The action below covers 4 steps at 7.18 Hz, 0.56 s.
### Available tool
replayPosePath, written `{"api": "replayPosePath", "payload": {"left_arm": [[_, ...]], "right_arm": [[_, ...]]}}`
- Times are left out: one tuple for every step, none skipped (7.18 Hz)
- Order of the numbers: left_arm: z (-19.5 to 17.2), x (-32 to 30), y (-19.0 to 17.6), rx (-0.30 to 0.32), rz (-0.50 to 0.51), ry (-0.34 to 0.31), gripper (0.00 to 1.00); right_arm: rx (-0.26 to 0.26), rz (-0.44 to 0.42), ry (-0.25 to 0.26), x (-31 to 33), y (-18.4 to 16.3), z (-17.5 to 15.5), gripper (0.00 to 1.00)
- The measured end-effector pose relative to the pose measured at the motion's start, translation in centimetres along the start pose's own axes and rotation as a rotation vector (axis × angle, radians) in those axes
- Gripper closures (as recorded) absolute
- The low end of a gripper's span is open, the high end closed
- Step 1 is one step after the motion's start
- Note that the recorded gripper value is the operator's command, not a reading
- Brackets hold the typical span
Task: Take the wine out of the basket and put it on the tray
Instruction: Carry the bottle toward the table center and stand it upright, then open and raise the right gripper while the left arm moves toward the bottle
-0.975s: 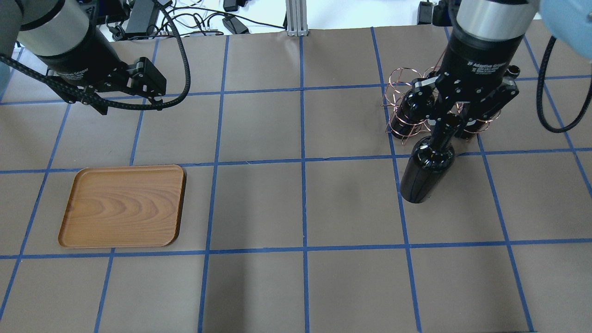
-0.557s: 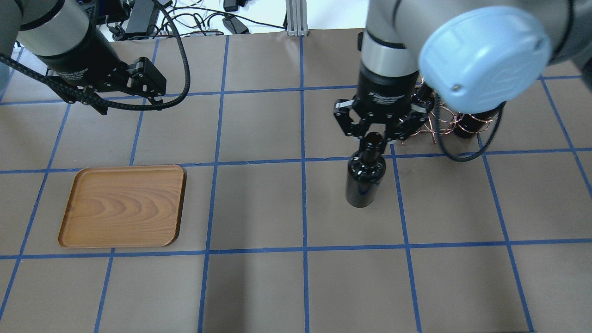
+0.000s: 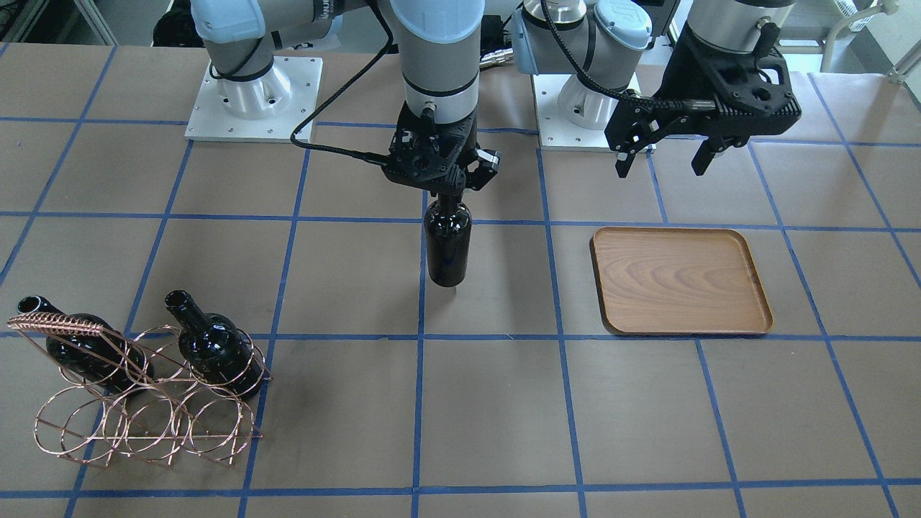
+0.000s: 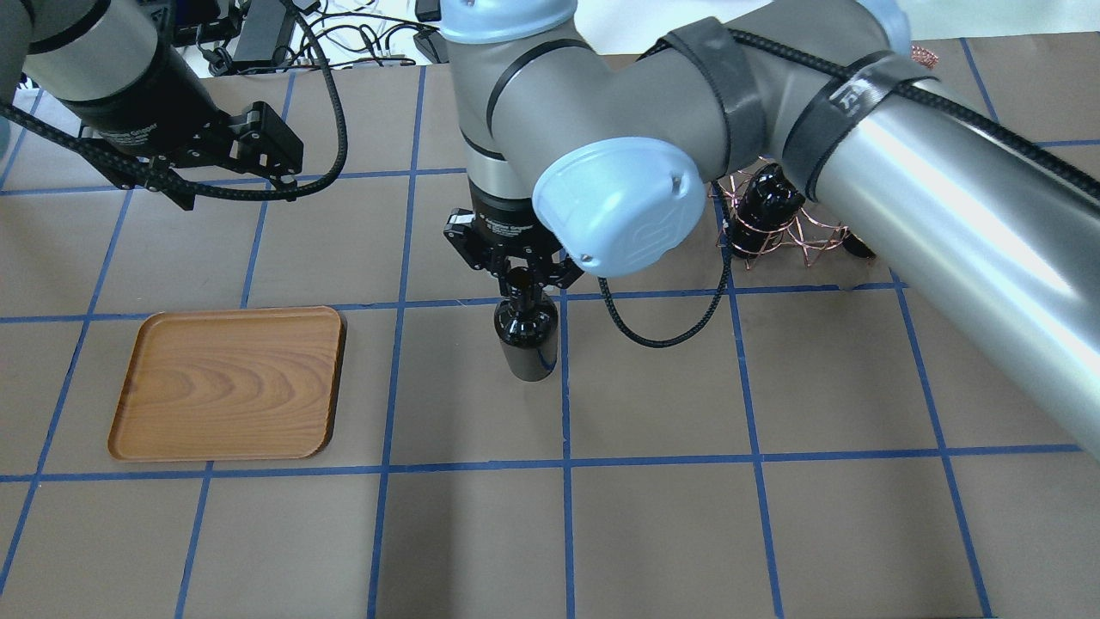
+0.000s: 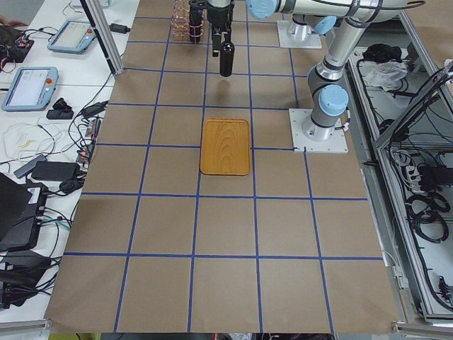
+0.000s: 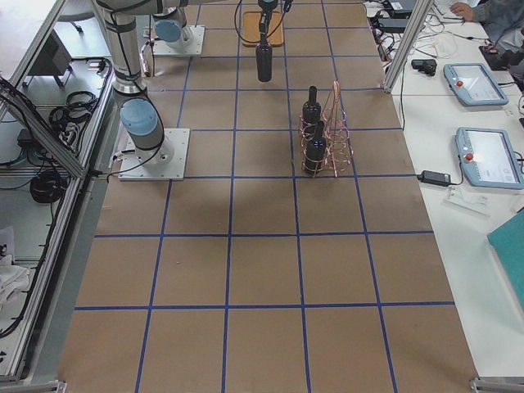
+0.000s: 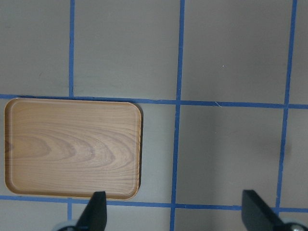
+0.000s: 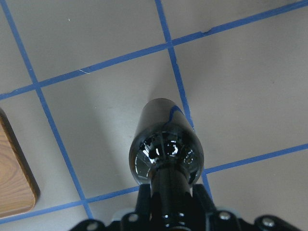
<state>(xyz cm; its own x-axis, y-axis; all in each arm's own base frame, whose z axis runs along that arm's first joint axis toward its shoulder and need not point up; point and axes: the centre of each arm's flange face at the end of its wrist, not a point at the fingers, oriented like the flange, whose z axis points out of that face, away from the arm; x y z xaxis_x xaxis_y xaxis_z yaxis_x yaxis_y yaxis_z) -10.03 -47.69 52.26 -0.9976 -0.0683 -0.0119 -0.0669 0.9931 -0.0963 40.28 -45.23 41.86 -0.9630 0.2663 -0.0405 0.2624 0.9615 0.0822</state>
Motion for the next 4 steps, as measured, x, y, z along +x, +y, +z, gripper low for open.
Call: {"api": "replayPosePath", "payload": {"left_arm": [[-0.06, -0.55, -0.19, 0.004, -0.011, 0.001, 0.00], [-0.07, -0.82, -0.25, 0.005, -0.016, 0.003, 0.00], [-0.05, -0.81, -0.22, 0.005, -0.018, 0.005, 0.00], [0.00, -0.73, -0.20, 0.004, -0.018, 0.007, 0.00]], "right_arm": [[0.005, -0.004, -0.006, -0.61, 0.29, 0.45, 0.19], [0.007, -0.008, -0.007, -0.84, 0.46, 0.66, 0.17], [0.011, -0.013, -0.004, -0.91, 0.47, 0.82, 0.08], [0.020, -0.019, -0.008, -0.87, 0.26, 0.61, 0.01]]}}
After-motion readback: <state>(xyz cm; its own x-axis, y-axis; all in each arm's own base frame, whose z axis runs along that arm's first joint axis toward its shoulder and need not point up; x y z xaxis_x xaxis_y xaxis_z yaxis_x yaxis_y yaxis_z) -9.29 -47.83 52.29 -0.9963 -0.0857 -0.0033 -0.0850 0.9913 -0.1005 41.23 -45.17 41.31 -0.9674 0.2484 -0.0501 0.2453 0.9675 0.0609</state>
